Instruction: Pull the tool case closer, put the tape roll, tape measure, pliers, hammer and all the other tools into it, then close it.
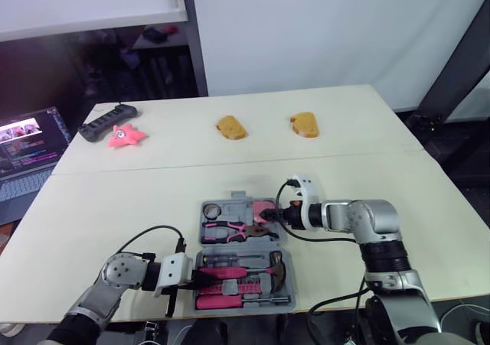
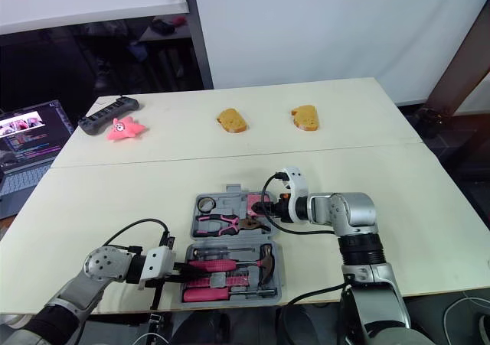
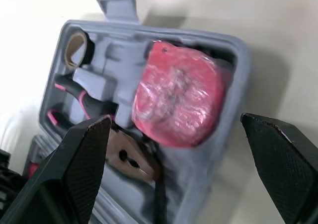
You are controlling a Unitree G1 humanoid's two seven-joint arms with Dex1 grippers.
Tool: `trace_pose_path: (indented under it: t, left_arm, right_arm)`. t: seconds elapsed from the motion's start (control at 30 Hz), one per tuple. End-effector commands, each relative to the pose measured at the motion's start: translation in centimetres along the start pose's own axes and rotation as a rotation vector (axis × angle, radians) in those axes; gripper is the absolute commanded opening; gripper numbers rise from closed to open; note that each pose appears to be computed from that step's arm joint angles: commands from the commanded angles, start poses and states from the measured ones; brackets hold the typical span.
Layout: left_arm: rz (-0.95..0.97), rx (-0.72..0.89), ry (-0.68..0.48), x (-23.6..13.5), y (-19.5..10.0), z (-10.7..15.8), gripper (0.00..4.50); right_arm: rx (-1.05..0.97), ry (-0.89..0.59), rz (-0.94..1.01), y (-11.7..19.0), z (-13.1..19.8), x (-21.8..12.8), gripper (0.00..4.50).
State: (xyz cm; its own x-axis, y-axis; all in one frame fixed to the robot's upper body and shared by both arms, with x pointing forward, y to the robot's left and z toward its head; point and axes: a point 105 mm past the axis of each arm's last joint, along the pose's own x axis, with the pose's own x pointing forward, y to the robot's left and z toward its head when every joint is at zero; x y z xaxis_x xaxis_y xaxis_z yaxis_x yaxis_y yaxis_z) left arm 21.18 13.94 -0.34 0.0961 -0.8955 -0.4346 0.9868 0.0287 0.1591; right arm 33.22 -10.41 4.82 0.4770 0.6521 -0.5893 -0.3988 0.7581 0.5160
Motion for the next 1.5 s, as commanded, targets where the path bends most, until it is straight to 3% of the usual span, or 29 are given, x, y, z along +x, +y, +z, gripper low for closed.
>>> trace_pose_path:
  t: [0.03, 0.4, 0.67, 0.97, 1.17, 1.3, 1.5]
  left_arm:
    - [-0.031, -0.194, 0.253, -1.9, -2.6, -6.1, 0.0]
    - [-0.033, -0.172, 0.249, -1.9, -1.9, -5.1, 0.0]
    - [0.004, -0.179, 0.233, -2.4, -0.9, -4.5, 0.0]
    - [0.129, -0.245, 0.072, -4.1, 1.1, -0.9, 0.0]
    - [0.237, -0.349, -0.003, -7.8, 1.3, 0.2, 0.0]
    - [0.369, -0.443, 0.009, -13.1, 2.0, -0.1, 0.0]
    - [0.395, -0.463, 0.029, -16.3, 2.4, 0.4, 0.0]
  right_arm:
    - [-0.008, -0.064, 0.082, 1.8, 1.8, 0.5, 4.43]
    - [0.063, -0.207, 0.32, 4.5, 4.2, -1.1, 4.43]
    - [-0.055, -0.157, 0.397, 6.2, 3.3, -2.3, 4.43]
    - [-0.099, -0.14, 0.417, 6.5, 2.9, -2.9, 4.43]
    - [-0.167, -0.132, 0.442, 7.3, 2.6, -4.2, 4.43]
    - [-0.336, -0.062, 0.517, 10.7, -0.2, -7.2, 4.43]
    - [-0.58, 0.011, 0.671, 15.2, -4.9, -13.2, 4.43]
